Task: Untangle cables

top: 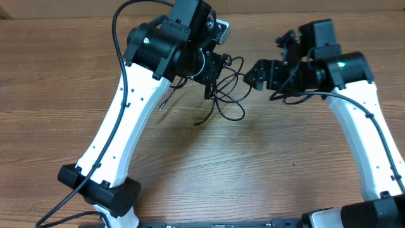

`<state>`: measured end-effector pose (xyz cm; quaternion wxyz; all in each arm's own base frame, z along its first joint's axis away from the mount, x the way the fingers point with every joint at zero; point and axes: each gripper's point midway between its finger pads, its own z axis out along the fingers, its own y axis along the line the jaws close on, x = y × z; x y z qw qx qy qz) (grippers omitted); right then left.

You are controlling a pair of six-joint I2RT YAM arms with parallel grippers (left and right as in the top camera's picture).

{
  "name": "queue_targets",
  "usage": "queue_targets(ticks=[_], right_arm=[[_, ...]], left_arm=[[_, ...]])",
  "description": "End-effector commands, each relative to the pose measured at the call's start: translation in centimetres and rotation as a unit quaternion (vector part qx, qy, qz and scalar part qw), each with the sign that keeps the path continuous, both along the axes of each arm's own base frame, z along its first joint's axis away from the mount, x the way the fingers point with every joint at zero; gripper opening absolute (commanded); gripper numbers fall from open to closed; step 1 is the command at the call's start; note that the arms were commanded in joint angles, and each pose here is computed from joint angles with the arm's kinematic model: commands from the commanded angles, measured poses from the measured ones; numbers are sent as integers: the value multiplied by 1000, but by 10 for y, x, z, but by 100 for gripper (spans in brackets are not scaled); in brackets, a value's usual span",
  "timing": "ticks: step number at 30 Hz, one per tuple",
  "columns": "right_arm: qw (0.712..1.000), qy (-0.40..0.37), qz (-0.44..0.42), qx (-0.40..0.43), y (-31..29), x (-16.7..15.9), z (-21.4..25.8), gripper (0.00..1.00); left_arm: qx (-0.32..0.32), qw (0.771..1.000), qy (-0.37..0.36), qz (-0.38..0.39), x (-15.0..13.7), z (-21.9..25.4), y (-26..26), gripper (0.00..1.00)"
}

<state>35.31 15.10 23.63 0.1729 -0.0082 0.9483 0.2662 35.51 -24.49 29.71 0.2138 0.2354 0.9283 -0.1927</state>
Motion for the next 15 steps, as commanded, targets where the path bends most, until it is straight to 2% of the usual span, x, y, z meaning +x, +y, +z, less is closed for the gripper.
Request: queue_targets(ticks=[1, 6, 8, 10, 11, 13, 14, 15], right_arm=[[999, -8, 36, 17, 26, -2, 5, 87], [998, -3, 57, 17, 46, 3, -8, 85], [998, -2, 62, 16, 53, 8, -17, 79], [999, 10, 46, 13, 56, 15, -27, 68], [999, 18, 31, 8, 55, 20, -34, 59], [999, 29, 0, -17, 46, 27, -47, 27], [998, 37, -25, -39, 38, 31, -55, 14], [993, 52, -74, -78, 20, 34, -66, 6]], left_arm=[[-43, 999, 5, -31, -8, 11, -16, 4], [-98, 993, 10, -64, -20, 31, -31, 4], [-115, 991, 2, -73, -24, 43, -33, 4], [-124, 989, -11, -76, -28, 55, -32, 4], [-124, 989, -20, -81, -30, 59, -30, 4], [-112, 990, -39, -72, -30, 66, -21, 4], [-96, 993, -49, -57, -28, 67, -12, 4], [-68, 995, -63, -32, -25, 67, 3, 4]])
